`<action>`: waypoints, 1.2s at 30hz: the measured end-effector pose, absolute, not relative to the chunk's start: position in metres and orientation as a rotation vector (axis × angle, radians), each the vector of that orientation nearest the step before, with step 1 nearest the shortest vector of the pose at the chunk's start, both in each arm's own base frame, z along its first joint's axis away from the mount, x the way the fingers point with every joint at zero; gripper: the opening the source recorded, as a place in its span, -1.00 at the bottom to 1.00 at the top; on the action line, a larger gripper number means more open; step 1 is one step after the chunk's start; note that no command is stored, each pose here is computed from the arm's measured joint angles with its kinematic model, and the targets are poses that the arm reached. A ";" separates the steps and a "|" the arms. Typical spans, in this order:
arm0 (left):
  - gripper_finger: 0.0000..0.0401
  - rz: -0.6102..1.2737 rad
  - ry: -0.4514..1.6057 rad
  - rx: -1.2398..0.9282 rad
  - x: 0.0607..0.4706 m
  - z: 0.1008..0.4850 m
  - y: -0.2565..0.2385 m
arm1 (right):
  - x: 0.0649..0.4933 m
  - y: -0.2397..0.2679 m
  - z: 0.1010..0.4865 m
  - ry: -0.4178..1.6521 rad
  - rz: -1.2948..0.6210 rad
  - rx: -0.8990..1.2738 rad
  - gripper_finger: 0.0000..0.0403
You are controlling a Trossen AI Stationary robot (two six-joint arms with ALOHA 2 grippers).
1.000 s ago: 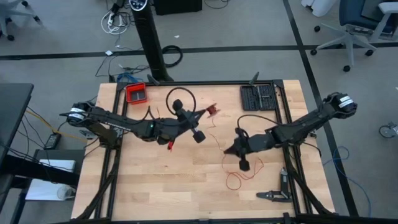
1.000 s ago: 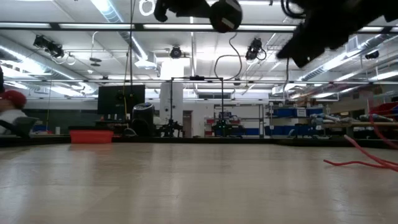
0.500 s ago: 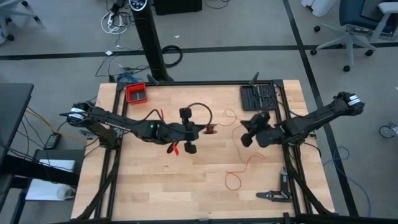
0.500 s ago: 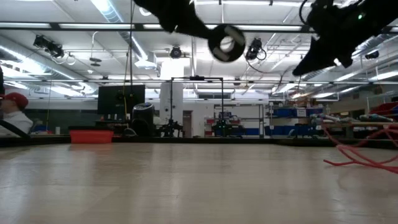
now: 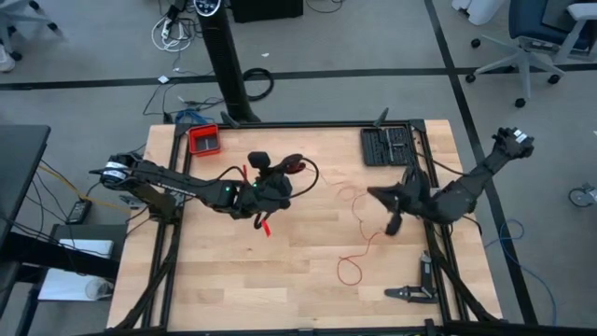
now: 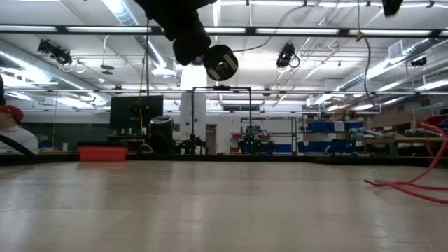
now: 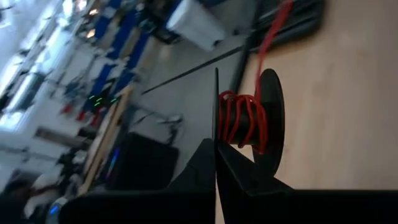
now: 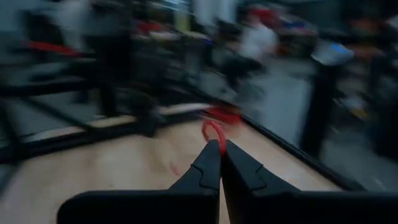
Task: Coil cords
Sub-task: Uncoil the red wire from the spool
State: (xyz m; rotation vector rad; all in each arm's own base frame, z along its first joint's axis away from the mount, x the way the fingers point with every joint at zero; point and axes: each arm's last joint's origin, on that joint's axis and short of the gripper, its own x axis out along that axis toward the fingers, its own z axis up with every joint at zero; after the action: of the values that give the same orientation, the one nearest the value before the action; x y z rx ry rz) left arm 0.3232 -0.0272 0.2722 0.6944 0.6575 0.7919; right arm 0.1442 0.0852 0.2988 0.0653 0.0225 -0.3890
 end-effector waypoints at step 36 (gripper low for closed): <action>-0.98 0.947 0.114 0.066 0.335 0.304 -0.026 | 0.238 0.077 0.198 0.632 0.178 0.237 -0.99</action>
State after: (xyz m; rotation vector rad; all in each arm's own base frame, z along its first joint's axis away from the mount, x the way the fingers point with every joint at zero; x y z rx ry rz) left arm 0.3349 -0.0265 0.3044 0.0663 0.1145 0.9472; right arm 0.2379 0.0766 0.1979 0.2369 0.6317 0.1785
